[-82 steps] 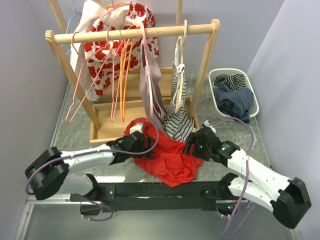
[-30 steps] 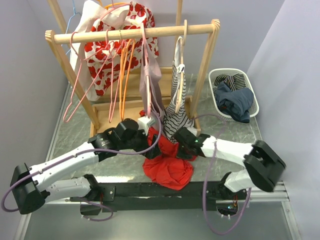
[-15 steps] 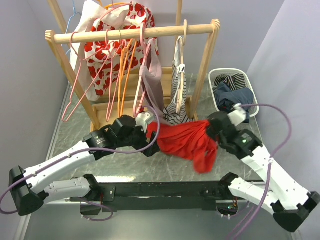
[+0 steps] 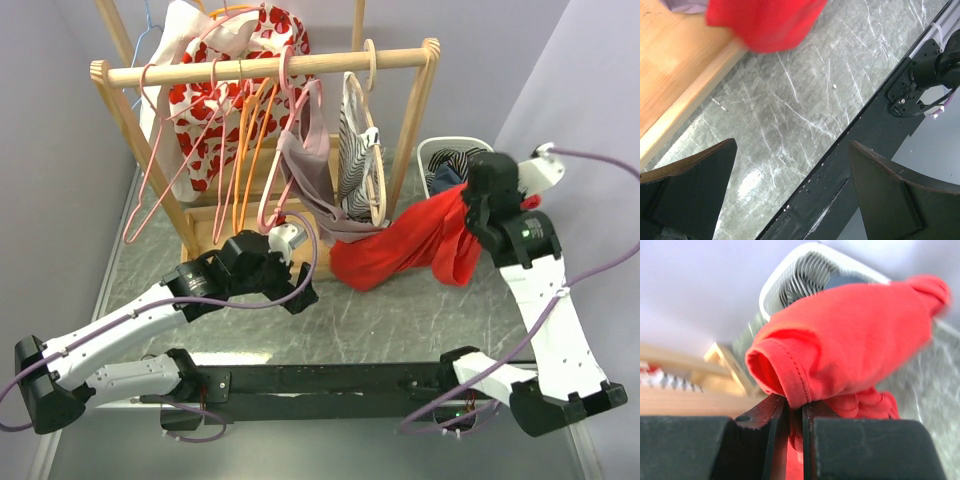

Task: Remove the tank top from the hanger
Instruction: Pick up the tank top from the center of the board, then place the tank top in the bin.

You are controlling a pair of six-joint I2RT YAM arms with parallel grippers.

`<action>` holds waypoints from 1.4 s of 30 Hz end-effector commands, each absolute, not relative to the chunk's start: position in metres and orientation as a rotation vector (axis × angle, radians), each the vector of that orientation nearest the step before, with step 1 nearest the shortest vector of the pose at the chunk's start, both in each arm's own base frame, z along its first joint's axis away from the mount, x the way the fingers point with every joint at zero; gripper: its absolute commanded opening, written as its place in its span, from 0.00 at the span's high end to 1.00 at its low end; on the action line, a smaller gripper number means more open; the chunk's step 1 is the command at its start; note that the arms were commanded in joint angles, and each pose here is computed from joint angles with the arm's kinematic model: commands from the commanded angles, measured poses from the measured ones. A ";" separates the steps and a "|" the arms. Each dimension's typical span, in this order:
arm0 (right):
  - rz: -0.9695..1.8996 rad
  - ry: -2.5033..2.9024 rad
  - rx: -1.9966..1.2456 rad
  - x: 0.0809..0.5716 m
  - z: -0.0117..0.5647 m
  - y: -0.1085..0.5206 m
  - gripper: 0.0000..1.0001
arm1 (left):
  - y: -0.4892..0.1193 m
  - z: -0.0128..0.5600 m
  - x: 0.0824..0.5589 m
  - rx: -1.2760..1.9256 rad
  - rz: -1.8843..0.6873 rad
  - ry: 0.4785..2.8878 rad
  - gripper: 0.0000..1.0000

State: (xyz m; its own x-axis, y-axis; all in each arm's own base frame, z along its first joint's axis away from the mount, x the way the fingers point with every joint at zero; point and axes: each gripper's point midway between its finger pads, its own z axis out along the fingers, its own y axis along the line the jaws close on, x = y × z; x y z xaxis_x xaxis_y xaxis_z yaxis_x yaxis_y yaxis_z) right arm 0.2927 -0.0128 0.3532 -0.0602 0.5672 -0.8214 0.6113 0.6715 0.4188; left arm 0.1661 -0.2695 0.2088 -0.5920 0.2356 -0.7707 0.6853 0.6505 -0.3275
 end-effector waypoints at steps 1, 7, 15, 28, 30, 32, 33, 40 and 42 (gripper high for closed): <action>-0.081 1.528 0.979 0.317 0.415 -0.038 1.00 | -0.273 0.237 0.174 0.700 -0.819 2.069 0.00; -0.099 1.407 0.996 0.353 0.478 -0.055 1.00 | -0.275 0.242 0.178 0.710 -0.806 2.051 0.01; -0.060 1.189 0.989 0.398 0.568 -0.082 1.00 | -0.277 0.243 0.179 0.715 -0.801 2.062 0.01; -0.213 1.247 1.121 0.482 0.471 -0.107 1.00 | -0.288 0.241 0.185 0.727 -0.810 2.064 0.01; -0.244 1.358 1.188 0.504 0.416 -0.108 1.00 | -0.289 0.242 0.186 0.730 -0.810 2.065 0.00; -0.153 1.529 1.174 0.531 0.357 -0.089 1.00 | -0.291 0.243 0.185 0.734 -0.822 2.061 0.01; -0.144 1.543 1.221 0.542 0.331 -0.097 1.00 | -0.292 0.242 0.185 0.735 -0.824 2.066 0.01; -0.148 1.747 1.306 0.563 0.221 -0.093 0.98 | -0.288 0.242 0.181 0.723 -0.830 2.076 0.01; -0.142 1.786 1.329 0.560 0.203 -0.093 0.95 | -0.287 0.240 0.181 0.712 -0.830 2.080 0.01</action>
State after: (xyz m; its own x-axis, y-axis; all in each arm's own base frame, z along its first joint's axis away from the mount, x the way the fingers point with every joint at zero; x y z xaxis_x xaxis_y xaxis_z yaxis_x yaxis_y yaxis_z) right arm 0.5660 -0.0913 0.1911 -0.0991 0.6587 -0.7459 0.8282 0.4701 0.3051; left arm 0.1786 -0.2819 0.2142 -0.5836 0.2635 -0.7681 0.6926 0.6553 -0.3015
